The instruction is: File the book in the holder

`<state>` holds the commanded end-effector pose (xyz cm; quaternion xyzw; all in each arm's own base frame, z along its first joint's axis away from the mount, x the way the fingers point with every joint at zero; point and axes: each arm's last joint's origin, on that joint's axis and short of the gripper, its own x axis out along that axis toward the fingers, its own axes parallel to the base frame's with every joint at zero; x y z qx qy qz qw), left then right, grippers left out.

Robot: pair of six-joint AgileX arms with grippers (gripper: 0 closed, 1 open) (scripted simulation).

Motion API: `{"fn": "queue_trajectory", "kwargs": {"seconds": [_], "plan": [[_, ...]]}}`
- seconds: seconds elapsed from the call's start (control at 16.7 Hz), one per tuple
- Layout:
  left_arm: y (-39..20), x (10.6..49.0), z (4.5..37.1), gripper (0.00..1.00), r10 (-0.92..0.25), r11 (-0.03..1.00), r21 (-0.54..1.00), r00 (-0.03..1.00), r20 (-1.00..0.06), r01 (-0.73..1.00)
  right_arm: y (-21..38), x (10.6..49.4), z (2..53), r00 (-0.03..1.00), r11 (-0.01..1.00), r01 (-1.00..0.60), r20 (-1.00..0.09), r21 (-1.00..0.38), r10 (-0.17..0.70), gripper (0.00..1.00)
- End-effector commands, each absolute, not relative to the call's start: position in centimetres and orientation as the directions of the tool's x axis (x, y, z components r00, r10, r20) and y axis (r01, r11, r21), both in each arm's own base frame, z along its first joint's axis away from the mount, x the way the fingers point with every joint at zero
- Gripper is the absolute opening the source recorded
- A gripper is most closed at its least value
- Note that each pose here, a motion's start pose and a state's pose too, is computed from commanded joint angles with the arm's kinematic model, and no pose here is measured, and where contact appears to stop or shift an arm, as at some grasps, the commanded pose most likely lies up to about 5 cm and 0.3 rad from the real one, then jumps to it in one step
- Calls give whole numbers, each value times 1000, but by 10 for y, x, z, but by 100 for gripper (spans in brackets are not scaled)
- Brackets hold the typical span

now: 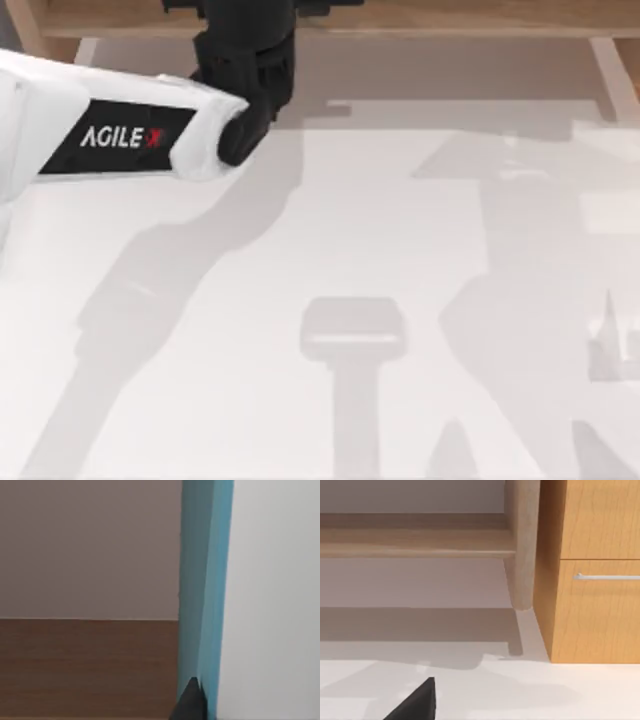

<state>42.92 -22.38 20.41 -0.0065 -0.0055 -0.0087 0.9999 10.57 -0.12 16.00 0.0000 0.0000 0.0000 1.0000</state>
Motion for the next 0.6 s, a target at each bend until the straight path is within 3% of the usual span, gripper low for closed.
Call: {"fn": "queue_trajectory", "kwargs": {"seconds": [0.6], "plan": [[-225, 428, 211, 0, -20, 1000, -12, 1000, 12, 20, -1, 106, 160, 1000, 1000, 0, 0, 0, 0, 100]]}}
